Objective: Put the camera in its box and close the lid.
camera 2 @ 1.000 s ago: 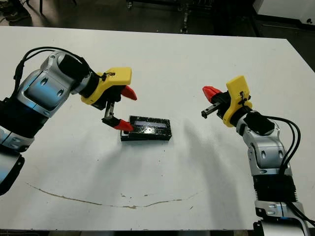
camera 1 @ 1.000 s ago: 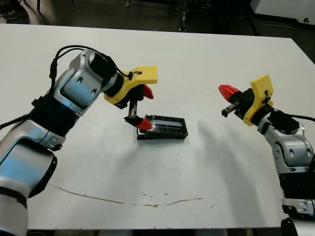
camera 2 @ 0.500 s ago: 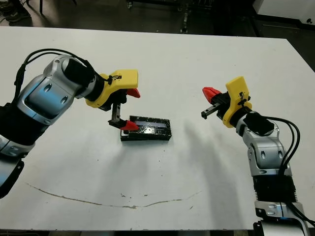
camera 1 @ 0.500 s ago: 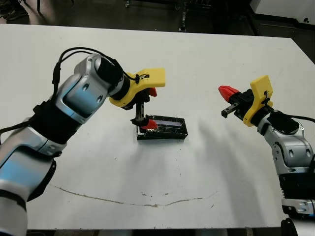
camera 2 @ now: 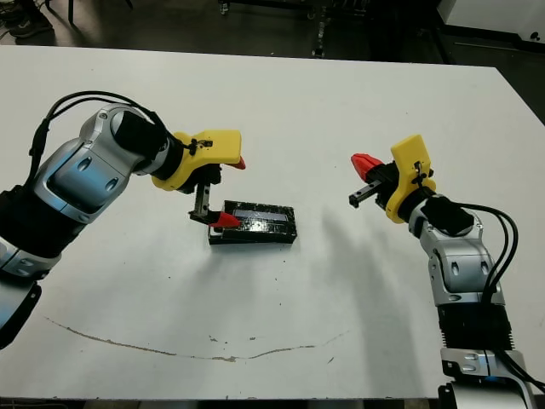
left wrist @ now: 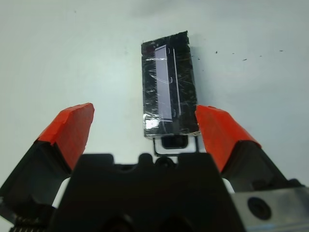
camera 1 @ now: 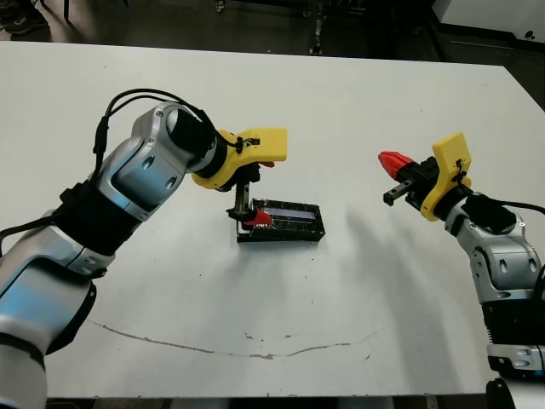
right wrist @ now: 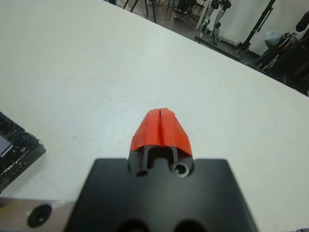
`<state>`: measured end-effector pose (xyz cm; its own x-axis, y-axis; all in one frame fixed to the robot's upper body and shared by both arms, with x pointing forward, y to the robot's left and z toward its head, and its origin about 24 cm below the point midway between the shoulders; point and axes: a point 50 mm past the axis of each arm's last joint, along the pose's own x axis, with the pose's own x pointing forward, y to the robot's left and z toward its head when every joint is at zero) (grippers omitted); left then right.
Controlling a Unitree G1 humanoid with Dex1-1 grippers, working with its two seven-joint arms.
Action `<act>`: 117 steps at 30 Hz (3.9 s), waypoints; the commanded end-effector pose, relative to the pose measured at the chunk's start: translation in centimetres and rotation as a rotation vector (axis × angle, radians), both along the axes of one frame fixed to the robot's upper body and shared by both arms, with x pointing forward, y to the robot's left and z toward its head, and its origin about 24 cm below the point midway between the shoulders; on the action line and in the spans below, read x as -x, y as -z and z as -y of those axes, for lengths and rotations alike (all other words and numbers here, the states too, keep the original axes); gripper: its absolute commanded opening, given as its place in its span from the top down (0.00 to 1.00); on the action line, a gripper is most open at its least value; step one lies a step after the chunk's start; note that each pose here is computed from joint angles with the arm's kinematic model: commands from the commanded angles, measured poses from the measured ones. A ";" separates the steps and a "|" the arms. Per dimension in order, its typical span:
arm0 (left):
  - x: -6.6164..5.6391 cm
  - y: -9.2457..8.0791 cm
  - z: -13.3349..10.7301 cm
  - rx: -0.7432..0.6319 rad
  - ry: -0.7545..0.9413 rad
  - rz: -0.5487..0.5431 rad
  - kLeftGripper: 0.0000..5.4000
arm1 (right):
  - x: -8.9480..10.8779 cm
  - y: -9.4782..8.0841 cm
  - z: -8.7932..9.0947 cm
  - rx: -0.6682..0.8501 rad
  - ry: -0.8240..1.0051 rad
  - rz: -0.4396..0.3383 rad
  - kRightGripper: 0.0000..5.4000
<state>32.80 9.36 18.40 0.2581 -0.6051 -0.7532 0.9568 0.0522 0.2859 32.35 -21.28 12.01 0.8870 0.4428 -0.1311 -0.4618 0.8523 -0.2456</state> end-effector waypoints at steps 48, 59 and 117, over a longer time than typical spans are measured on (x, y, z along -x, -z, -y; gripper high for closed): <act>0.7 2.4 0.4 -0.002 -0.042 -0.065 0.00 | 0.6 -0.3 -0.1 0.012 0.028 -0.024 1.00; 0.6 2.5 0.3 -0.005 -0.043 -0.060 0.00 | 0.7 -0.3 -0.3 0.021 0.027 -0.022 1.00; 0.1 3.8 0.1 -0.017 -0.200 -0.175 0.00 | 0.7 -0.2 -0.1 0.012 0.021 -0.022 1.00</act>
<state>32.70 9.49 14.42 0.2315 -0.5478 -0.8040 0.9628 0.2474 0.1087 31.87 -20.74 12.61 0.8914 0.4315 -0.1387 -0.4531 0.8561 -0.2486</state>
